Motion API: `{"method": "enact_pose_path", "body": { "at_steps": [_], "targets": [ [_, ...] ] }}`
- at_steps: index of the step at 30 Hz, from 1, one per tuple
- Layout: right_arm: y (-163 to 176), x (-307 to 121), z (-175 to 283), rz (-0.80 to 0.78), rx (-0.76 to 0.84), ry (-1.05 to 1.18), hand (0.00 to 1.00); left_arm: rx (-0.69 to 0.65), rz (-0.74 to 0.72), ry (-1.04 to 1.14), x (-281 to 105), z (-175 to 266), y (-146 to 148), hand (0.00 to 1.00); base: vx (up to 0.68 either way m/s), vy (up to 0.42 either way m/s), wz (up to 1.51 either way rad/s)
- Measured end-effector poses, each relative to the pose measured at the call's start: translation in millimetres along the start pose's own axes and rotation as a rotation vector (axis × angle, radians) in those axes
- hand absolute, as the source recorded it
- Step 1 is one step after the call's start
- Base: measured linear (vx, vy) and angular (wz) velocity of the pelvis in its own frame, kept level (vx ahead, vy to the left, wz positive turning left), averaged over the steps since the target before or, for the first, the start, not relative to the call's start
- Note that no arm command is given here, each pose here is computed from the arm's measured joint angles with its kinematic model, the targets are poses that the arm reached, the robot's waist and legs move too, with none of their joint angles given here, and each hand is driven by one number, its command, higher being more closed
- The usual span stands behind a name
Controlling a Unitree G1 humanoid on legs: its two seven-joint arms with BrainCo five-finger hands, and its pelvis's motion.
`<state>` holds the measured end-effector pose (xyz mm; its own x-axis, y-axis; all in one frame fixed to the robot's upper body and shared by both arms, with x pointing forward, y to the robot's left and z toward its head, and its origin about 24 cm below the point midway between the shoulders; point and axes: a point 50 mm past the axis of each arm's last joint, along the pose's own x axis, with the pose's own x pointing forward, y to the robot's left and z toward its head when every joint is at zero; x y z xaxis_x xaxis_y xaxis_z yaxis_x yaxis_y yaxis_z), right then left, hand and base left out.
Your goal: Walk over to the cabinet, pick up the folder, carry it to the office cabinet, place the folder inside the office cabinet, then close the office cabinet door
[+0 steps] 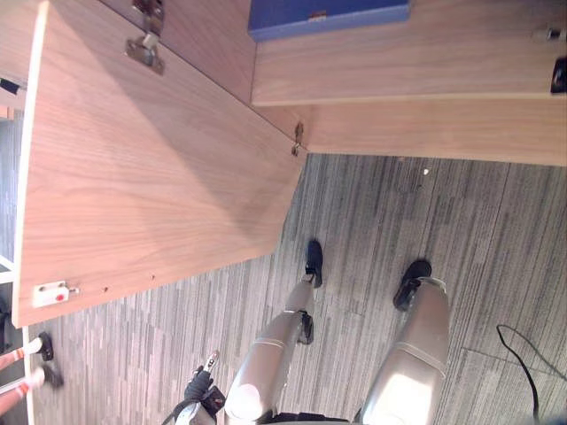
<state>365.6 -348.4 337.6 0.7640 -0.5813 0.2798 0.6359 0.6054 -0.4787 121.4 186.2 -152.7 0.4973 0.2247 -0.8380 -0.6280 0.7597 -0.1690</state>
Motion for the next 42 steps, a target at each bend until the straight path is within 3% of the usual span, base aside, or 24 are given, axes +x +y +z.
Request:
{"method": "enact_pose_path", "body": {
  "at_steps": [3,8,19,22,25,28,32,33,36,38,42],
  "targets": [
    [8,-2,-25,0.031,-0.070,0.047,0.00,0.018,-0.010,0.005,1,1,2,0.00,-0.01,-0.098,-0.13],
    [16,-5,-50,0.059,-0.032,0.108,0.00,0.036,-0.010,0.000,1,4,4,0.00,0.01,-0.092,-0.06],
    [36,-10,-59,0.123,-0.041,0.135,0.00,0.061,-0.029,-0.009,3,8,3,0.00,0.01,-0.104,-0.11],
    [39,-11,-60,0.135,-0.114,0.120,0.00,0.063,-0.032,-0.010,3,9,2,0.00,0.00,-0.093,-0.02],
    [52,-15,-62,0.161,-0.291,0.062,0.00,0.058,-0.038,-0.012,3,10,1,0.00,0.01,-0.095,-0.05],
    [88,-30,-76,0.226,-0.349,0.042,0.00,0.052,-0.043,-0.019,4,13,-1,0.00,0.02,-0.101,-0.16],
    [141,-64,-111,0.314,-0.282,0.096,0.00,0.029,-0.062,-0.024,6,15,-12,0.00,0.02,-0.081,-0.21],
    [169,-90,-134,0.395,-0.227,0.166,0.00,0.011,-0.057,-0.026,6,16,-14,0.00,0.03,-0.054,-0.31],
    [208,-149,-187,0.517,-0.139,0.365,0.00,-0.005,-0.039,-0.032,7,17,-14,0.00,0.05,-0.026,-0.21],
    [233,-217,-232,0.607,-0.044,0.589,0.00,-0.035,-0.016,-0.037,7,18,-13,0.00,0.05,-0.004,-0.18],
    [228,-313,-294,0.600,0.085,0.945,0.00,-0.089,0.012,-0.034,7,16,-12,0.00,0.10,0.021,-0.12]
  ]
}}
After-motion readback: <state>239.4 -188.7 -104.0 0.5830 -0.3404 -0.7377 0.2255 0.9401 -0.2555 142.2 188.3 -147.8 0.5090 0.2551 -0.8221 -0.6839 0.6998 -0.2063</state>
